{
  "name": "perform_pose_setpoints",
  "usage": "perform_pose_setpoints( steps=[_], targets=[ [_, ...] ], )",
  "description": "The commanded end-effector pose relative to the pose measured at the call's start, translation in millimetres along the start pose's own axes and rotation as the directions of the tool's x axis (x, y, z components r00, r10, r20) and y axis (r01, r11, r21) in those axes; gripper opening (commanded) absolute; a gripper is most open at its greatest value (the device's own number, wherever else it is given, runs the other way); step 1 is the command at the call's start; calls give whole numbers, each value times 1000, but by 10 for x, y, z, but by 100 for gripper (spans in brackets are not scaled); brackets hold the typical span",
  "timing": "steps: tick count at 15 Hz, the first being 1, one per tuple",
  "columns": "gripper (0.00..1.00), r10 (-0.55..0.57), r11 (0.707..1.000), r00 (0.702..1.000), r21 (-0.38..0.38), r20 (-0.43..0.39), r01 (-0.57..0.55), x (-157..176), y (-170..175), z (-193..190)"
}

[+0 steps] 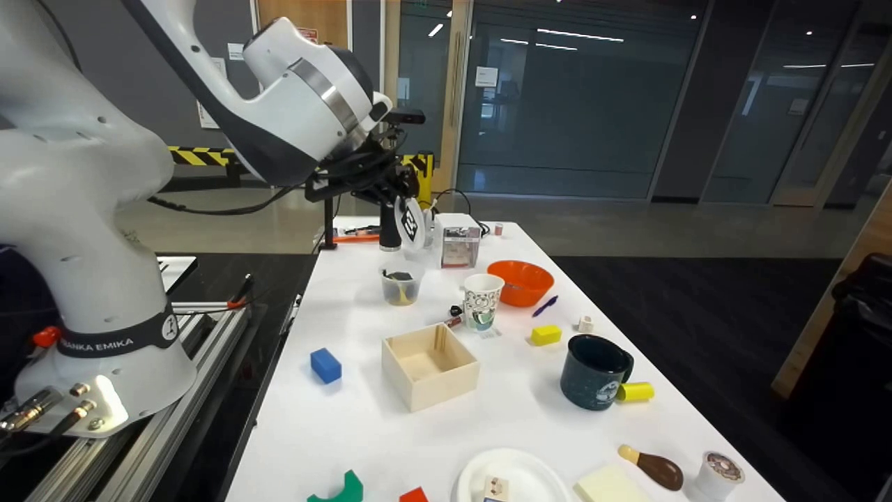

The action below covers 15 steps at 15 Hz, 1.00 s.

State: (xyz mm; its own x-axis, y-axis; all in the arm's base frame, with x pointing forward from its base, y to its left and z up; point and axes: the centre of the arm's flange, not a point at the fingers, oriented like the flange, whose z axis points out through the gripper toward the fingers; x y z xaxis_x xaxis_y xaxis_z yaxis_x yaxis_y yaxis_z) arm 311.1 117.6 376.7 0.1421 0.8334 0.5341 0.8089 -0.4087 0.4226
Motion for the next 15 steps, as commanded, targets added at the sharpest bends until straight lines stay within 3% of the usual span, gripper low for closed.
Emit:
perform_pose_setpoints(
  steps=[1,3,8,9,12,15],
  targets=[
    [6,5,1000,1000,8,-20,-5,-119,73,-84],
    [6,15,1000,999,15,-36,-15,-288,136,-168],
    [6,9,1000,999,23,-40,-8,-288,118,-164],
    [2,9,1000,999,23,-40,-8,-288,118,-164],
    [2,-151,988,986,2,76,152,195,-98,72],
    [2,-327,945,938,3,112,328,658,-471,384]
  ],
)
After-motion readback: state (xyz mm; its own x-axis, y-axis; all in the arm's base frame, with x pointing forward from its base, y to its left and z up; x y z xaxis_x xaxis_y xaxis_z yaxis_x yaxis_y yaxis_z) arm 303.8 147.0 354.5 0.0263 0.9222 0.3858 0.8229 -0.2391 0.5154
